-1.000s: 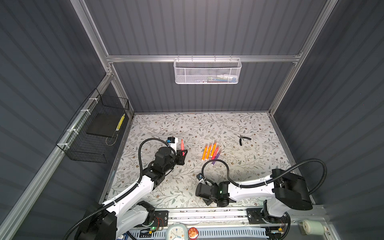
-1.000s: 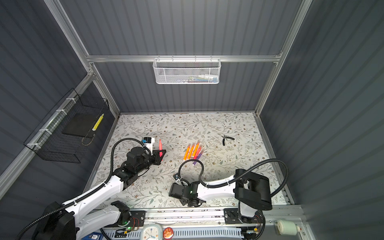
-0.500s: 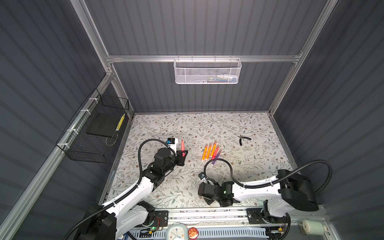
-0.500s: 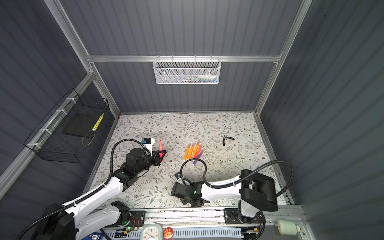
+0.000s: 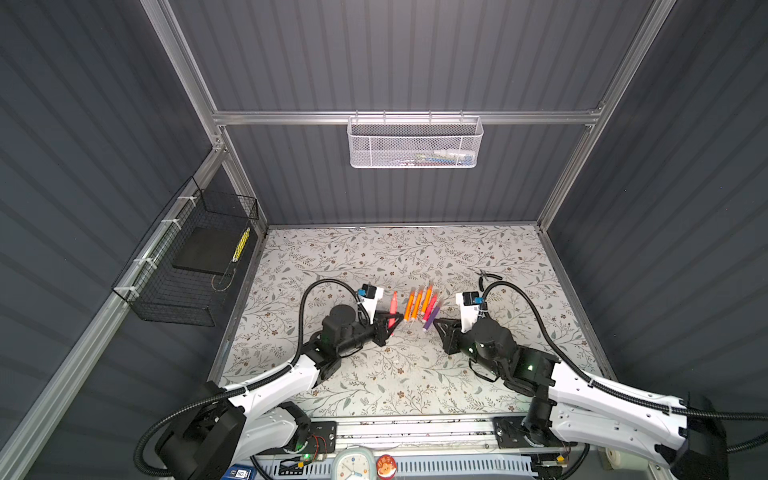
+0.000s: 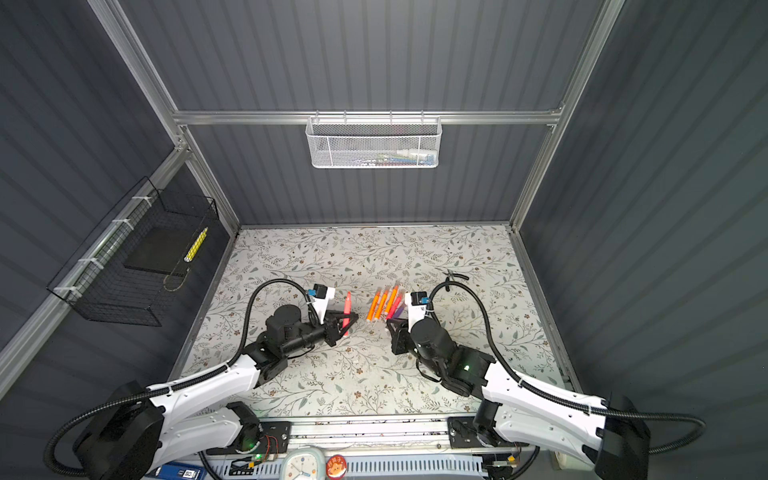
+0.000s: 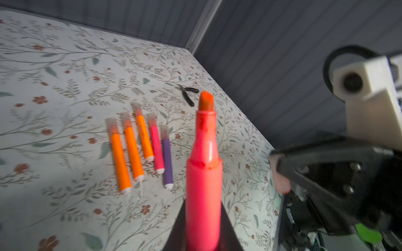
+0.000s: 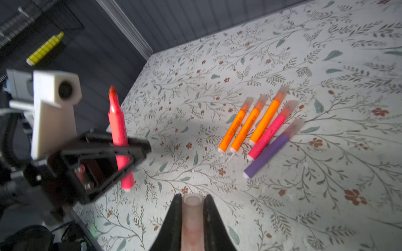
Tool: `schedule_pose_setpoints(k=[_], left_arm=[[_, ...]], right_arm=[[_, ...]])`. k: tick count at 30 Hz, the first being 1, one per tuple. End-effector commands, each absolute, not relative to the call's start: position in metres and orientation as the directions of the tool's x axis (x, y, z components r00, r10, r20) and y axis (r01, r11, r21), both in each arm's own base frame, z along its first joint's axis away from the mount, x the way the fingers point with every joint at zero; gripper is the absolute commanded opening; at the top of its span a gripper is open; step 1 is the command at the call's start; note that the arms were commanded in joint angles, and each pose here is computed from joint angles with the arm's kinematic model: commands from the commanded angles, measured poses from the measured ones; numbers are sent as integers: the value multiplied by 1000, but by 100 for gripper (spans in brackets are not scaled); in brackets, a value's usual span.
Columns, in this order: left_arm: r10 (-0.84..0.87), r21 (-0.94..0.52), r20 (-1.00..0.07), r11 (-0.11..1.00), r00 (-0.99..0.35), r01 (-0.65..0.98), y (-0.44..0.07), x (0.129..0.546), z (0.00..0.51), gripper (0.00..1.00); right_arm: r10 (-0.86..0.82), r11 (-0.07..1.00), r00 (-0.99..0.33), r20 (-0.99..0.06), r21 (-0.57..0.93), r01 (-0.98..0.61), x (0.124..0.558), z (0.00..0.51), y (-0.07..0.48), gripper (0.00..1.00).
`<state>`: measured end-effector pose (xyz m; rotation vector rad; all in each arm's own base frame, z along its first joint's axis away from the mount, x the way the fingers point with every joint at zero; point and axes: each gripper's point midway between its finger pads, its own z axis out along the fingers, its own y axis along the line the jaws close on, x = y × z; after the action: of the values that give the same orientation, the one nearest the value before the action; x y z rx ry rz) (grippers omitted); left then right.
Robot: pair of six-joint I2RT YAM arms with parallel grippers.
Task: Insert the pens into the pen caps
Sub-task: 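Bring the pink cap over the marker tip while the left gripper raises the marker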
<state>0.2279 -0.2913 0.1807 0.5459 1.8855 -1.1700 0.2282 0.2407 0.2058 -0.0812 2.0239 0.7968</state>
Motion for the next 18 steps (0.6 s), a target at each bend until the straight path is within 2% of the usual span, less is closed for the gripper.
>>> schedule_pose_setpoints(k=[1, 12, 18], left_arm=[[-34, -455, -882, 323, -471, 829, -314, 206, 203, 0], [-36, -438, -895, 269, -446, 858, -327, 187, 202, 0], [-29, -442, -894, 227, -448, 868, -336, 179, 205, 0]], right_arm=[[337, 727, -509, -792, 563, -394, 239, 245, 246, 1], [480, 595, -393, -784, 621, -510, 242, 294, 252, 2], [500, 576, -383, -777, 629, -522, 240, 300, 250, 1]])
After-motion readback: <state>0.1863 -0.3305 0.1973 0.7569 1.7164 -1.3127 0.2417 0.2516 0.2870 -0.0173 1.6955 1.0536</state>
